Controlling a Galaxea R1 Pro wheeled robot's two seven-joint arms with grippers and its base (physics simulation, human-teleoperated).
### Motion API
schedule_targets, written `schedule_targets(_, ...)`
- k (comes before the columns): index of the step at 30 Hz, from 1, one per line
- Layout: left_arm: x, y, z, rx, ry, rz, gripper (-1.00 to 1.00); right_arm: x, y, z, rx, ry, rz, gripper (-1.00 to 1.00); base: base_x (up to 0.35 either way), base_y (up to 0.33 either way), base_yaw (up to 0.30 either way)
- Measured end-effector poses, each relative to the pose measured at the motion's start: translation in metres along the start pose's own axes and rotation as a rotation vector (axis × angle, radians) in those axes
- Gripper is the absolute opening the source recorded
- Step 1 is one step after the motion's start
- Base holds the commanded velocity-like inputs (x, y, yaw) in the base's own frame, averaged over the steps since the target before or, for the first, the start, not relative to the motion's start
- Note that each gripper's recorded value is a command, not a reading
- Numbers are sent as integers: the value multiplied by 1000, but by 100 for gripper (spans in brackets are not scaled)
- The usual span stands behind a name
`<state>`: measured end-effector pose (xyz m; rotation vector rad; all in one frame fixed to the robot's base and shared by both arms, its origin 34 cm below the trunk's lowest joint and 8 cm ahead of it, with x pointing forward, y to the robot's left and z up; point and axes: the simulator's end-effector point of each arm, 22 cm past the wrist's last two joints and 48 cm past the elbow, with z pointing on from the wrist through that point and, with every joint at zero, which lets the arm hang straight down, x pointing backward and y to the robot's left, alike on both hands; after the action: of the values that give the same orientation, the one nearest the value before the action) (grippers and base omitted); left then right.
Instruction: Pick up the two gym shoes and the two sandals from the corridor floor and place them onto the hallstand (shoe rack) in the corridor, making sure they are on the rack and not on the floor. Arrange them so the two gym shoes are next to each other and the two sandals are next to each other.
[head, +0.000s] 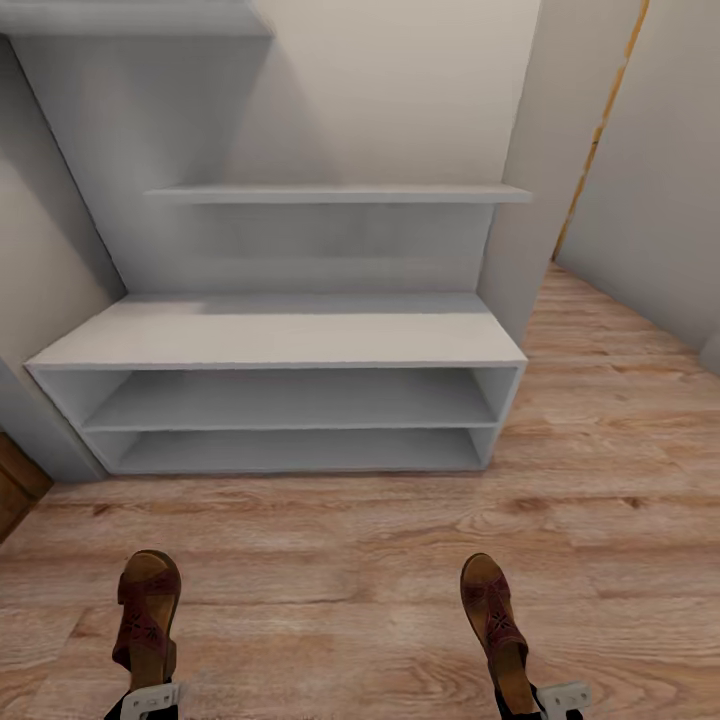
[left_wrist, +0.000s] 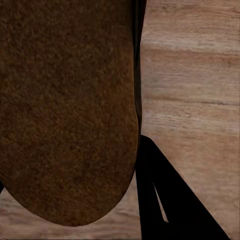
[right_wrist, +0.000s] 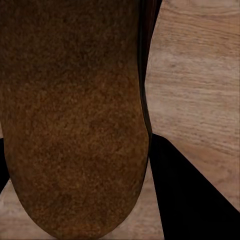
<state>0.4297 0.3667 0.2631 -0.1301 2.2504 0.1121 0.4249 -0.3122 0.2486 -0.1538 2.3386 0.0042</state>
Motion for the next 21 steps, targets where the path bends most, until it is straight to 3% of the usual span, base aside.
schedule_targets(8,0,0,0,0,0,0,-100,0,0,0,0,0,1,-100,0,245,224)
schedule_targets(15,0,0,0,0,0,0,-100,0,0,0,1,-1,1,-100,9,300,26)
schedule_targets(21,0,0,0,1,0,1,-100,-1,0,0,1,-2,1,-100,192,191,1)
